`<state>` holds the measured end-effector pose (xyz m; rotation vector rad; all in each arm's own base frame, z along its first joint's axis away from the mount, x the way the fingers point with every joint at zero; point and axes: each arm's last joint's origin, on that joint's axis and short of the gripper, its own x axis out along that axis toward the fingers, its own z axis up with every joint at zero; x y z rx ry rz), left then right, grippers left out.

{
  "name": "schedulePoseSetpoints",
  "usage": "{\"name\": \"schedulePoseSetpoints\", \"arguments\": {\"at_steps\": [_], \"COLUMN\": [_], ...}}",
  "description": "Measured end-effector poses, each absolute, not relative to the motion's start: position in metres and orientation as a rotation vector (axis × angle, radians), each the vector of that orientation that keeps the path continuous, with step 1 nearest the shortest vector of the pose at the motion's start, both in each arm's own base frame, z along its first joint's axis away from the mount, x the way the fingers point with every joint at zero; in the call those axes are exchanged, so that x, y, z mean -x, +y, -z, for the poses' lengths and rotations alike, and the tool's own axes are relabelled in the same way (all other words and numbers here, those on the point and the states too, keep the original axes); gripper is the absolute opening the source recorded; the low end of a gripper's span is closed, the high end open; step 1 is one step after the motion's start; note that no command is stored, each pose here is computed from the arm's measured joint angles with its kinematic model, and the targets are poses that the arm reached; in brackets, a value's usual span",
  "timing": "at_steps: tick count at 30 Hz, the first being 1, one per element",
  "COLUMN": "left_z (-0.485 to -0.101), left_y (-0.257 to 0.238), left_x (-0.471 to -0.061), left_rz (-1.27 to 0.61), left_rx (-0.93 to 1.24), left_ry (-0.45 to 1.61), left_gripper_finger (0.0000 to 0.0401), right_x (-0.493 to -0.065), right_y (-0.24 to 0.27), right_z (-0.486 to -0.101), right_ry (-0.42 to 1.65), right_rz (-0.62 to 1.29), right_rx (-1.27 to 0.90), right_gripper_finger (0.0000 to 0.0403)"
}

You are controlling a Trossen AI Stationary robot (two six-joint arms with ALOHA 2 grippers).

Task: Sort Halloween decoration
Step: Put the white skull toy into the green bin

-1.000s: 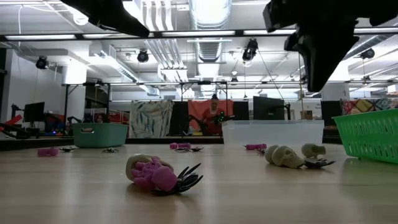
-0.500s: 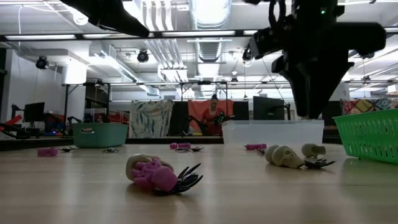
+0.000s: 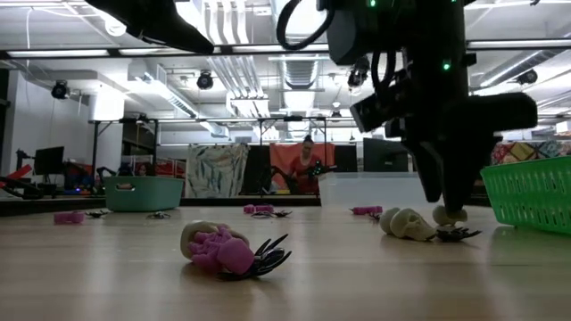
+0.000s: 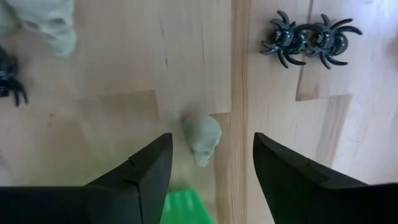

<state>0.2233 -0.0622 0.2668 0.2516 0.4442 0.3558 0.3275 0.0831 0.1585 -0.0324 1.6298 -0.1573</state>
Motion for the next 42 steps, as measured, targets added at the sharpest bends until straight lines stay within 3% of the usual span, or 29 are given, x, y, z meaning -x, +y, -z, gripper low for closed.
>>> {"name": "schedulePoseSetpoints", "arguments": {"at_steps": [10, 25, 42], "left_z": [-0.265, -0.265, -0.265], "left_y": [-0.062, -0.062, -0.062], "left_x": [-0.223, -0.223, -0.223], "left_rz": [-0.355, -0.355, -0.356], "left_rx": [-0.254, -0.254, -0.253], "left_ry": [0.448, 0.449, 0.446], "left_gripper_finger": [0.0082, 0.0082, 0.0082], "right_x": [-0.332, -0.335, -0.354], "right_y": [0.074, 0.072, 0.076], "right_z": [-0.147, -0.145, -0.178], "right_ry": [1.662, 1.653, 1.584], "right_rz": [0.152, 0.127, 0.082], "right_rx": [0.048, 0.024, 0.026], "right_gripper_finger": [0.0197, 0.005, 0.0008]}}
